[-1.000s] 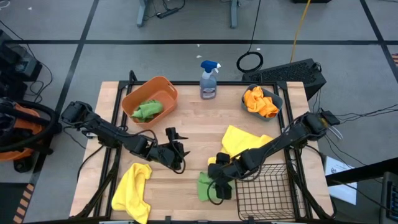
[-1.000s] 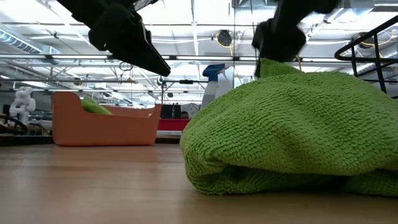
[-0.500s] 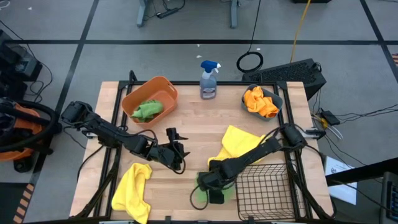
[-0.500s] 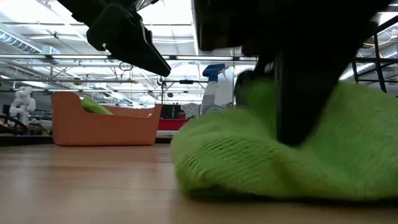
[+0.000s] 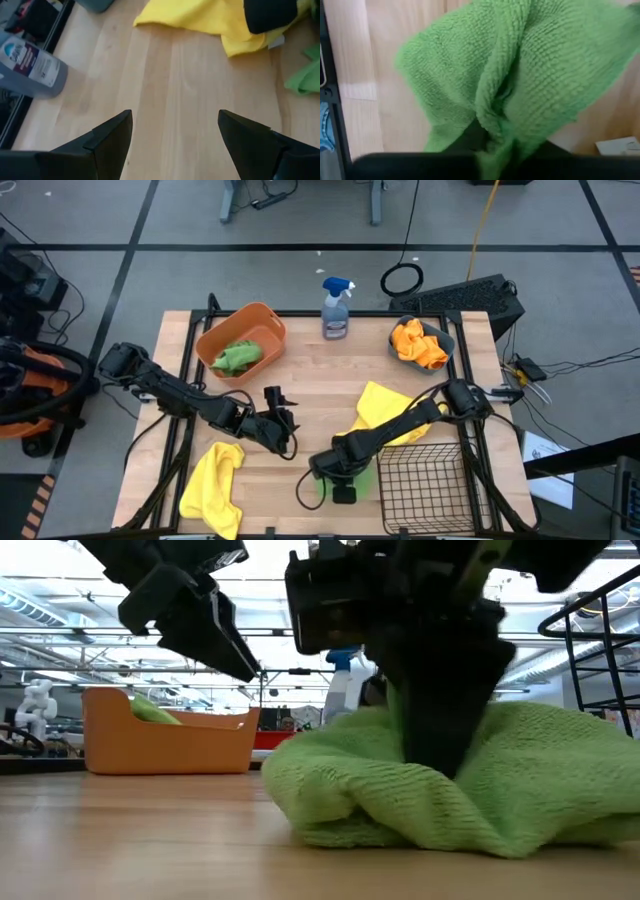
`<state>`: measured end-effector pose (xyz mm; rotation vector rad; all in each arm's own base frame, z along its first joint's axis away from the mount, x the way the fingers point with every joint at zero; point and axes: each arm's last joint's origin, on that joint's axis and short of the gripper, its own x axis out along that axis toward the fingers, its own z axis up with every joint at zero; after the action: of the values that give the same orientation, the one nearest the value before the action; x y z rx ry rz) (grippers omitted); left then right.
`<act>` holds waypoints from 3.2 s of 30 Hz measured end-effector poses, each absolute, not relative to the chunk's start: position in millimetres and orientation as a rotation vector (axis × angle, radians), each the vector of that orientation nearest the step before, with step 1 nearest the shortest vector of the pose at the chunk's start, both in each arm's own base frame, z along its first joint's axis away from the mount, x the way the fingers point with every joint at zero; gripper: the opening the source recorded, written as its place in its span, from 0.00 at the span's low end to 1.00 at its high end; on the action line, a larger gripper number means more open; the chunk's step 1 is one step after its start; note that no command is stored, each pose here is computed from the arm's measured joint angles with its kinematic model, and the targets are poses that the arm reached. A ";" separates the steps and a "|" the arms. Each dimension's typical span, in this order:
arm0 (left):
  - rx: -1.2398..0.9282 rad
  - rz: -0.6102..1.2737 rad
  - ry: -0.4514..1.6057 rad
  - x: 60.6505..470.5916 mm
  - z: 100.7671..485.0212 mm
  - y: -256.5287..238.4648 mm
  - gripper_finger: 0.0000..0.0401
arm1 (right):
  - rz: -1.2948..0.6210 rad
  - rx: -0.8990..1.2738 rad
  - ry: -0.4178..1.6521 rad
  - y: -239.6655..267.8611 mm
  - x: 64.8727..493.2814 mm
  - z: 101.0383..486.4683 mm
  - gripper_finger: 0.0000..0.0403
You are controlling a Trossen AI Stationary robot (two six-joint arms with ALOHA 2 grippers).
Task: Sort microfiber towel by color & place in baskets
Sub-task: Put the right yellow microfiber towel into the wire basket
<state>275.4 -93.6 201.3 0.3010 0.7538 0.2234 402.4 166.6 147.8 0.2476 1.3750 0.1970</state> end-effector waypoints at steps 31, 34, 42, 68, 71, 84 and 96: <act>0.285 0.229 0.361 233.3 271.0 -138.9 0.74 | -0.062 -0.167 0.566 133.6 365.6 334.7 0.04; 0.306 0.206 0.330 232.0 274.4 -144.3 0.74 | -0.070 -0.137 0.497 130.9 373.5 320.8 0.04; 0.435 0.230 0.373 211.8 268.0 -158.7 0.74 | -0.080 -0.105 0.439 127.8 376.1 302.8 0.06; 0.447 0.237 0.218 235.9 275.9 -168.9 0.86 | -0.143 0.003 0.401 85.2 368.4 282.4 0.06; 0.446 0.246 0.224 239.2 275.6 -164.7 0.93 | -0.123 0.007 0.356 86.3 370.2 286.8 0.06; 0.563 0.434 0.315 266.8 256.2 -140.0 0.96 | -0.039 0.022 0.251 89.6 373.7 297.2 0.06; 0.622 0.360 0.329 268.0 255.2 -140.9 0.34 | -0.028 0.052 0.252 93.0 372.9 297.1 0.13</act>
<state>268.0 -140.9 255.2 0.6216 0.3289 0.3598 372.9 93.0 297.1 0.0518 0.2521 -0.0283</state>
